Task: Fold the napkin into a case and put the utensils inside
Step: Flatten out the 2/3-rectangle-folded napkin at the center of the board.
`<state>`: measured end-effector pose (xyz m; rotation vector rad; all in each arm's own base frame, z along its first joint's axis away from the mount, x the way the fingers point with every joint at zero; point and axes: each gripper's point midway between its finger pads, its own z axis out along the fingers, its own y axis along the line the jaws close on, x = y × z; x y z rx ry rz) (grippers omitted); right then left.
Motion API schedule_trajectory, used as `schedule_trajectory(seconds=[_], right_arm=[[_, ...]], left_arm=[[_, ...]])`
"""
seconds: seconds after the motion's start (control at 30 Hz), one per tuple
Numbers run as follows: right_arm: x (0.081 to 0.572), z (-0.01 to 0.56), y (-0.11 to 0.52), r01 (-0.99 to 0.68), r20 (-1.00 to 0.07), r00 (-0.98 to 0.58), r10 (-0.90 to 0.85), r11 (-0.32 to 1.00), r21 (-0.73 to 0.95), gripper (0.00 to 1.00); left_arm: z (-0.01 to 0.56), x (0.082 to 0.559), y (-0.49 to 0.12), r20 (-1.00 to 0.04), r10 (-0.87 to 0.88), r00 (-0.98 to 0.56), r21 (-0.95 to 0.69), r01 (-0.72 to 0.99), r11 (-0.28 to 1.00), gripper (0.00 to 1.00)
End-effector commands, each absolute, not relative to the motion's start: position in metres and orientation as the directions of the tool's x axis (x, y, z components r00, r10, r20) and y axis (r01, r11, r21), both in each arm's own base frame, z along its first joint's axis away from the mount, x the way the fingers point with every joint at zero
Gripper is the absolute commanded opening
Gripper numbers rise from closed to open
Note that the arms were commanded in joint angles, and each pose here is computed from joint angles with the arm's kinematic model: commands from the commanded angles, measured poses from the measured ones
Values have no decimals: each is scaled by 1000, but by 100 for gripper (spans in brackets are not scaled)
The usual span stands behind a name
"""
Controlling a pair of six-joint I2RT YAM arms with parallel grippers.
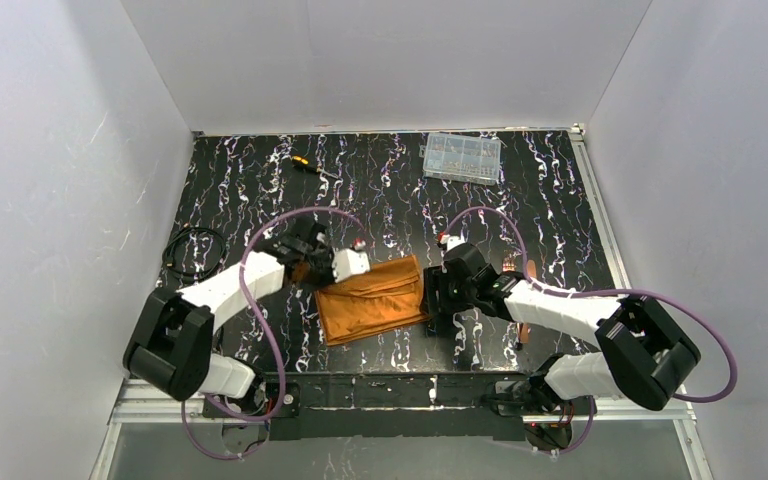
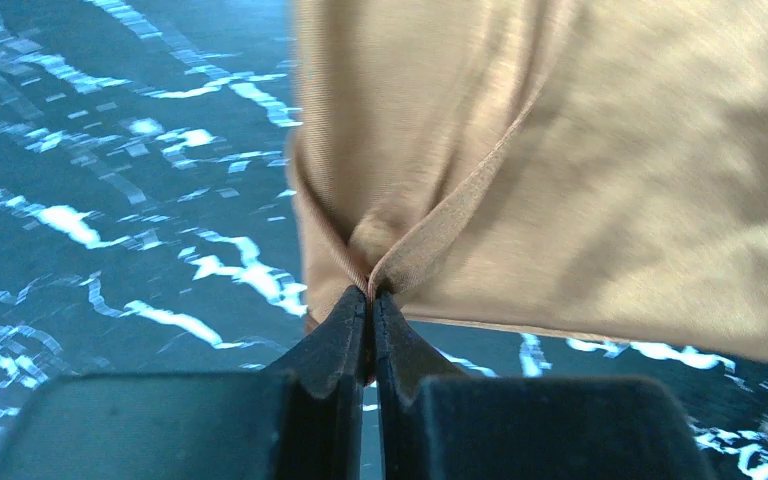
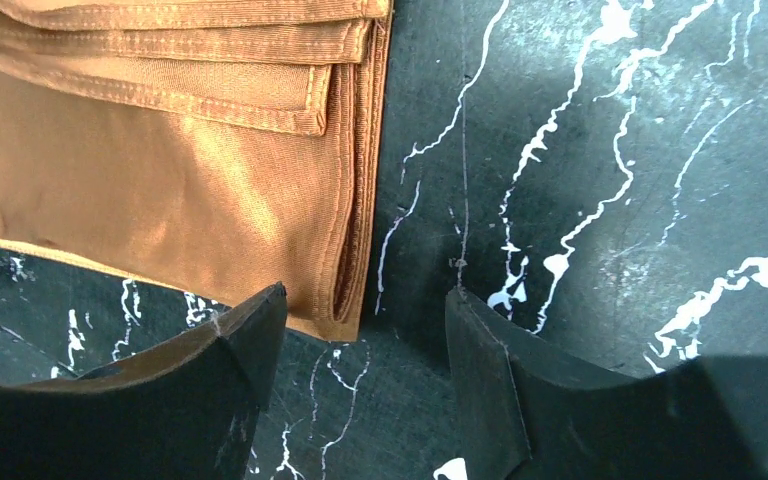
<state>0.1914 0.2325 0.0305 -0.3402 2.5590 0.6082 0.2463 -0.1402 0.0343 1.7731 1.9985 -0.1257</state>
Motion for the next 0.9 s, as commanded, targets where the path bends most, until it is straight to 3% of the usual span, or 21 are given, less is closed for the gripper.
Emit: schedule_trajectory(seconds=[0.0,0.13,0.23,0.3,0.37,0.43,0.53,0.63,0.73,0.87], right_arm=[[176,17,225,-299,-463,-879,-111,886,355,68],[172,16,224,-293,-459,-882,-108,888,354,67],[172,18,225,-295,-466,-878,-107,888,352,66],[172,18,226,-295,-465,-879,-108,888,353,66],[172,19,228,-299,-467,-877,-108,885,357,66],[173,22,231,-304,-470,-876,-109,881,362,67],[180,35,235,-332,-498,-858,-126,876,350,67],[195,57,244,-390,-565,-812,-149,858,334,67],[217,81,258,-447,-625,-758,-186,846,290,68],[244,96,284,-521,-658,-708,-257,818,242,65]], left_arm=[[67,281,-141,-511,818,-266,123,919,376,0],[78,310,-124,-544,675,-499,-41,818,573,0],[79,315,-119,-535,557,-636,-206,737,644,0],[84,311,-122,-516,516,-684,-292,706,645,21],[91,306,-126,-534,516,-670,-312,723,616,53],[99,302,-126,-574,533,-622,-277,760,589,95],[118,299,-122,-606,529,-594,-260,777,573,98],[135,274,-127,-652,578,-490,-255,860,441,98],[112,267,-115,-616,738,-276,-32,944,327,98],[98,283,-101,-562,822,-95,164,961,224,98]])
